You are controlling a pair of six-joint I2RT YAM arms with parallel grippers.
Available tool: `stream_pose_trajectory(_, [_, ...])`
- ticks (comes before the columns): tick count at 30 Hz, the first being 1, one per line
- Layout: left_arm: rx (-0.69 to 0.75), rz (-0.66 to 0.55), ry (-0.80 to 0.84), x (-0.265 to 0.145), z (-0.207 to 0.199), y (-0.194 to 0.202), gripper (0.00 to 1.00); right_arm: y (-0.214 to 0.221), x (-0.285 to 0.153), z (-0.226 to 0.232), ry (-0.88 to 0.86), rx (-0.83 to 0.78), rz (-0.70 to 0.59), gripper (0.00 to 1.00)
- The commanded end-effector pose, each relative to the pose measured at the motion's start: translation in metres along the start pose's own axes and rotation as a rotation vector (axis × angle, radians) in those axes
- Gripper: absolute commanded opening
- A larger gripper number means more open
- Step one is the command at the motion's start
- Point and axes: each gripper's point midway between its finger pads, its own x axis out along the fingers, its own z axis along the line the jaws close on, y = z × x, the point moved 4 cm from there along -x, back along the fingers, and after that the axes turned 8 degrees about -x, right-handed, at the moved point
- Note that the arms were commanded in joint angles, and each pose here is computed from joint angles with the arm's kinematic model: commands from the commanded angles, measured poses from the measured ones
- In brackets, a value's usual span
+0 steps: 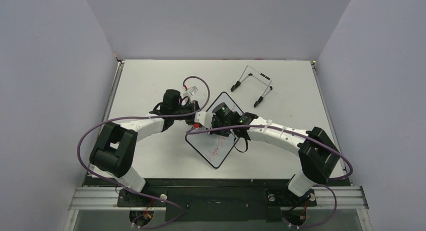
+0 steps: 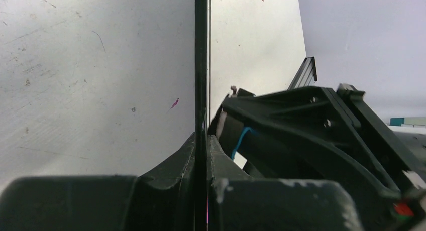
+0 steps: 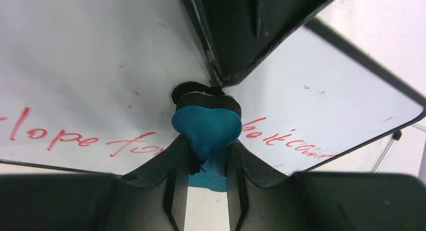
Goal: Erase the whiteboard
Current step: Erase the whiteboard at the center of the board.
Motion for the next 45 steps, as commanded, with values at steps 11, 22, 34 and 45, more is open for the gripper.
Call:
stream_pose_trajectory(11, [0.093,-0.019,0.105,-0.008,-0.032,-0.01,0.0,-0.012,-0.002,0.029,-0.09,-0.067,-0.021,0.0])
stream_pose_trajectory(22, [0.103,-0.014,0.12,-0.008,-0.035,-0.01,0.0,0.039,0.007,0.005,-0.081,0.028,0.107,0.0])
stream_pose_trajectory(34, [0.097,-0.008,0.119,-0.007,-0.032,-0.008,0.0,0.004,0.0,-0.011,0.004,0.054,0.005,0.0])
stream_pose_trajectory(45, [0.1,0.009,0.14,-0.005,-0.033,-0.008,0.0,0.032,0.005,-0.005,-0.073,0.059,0.071,0.0])
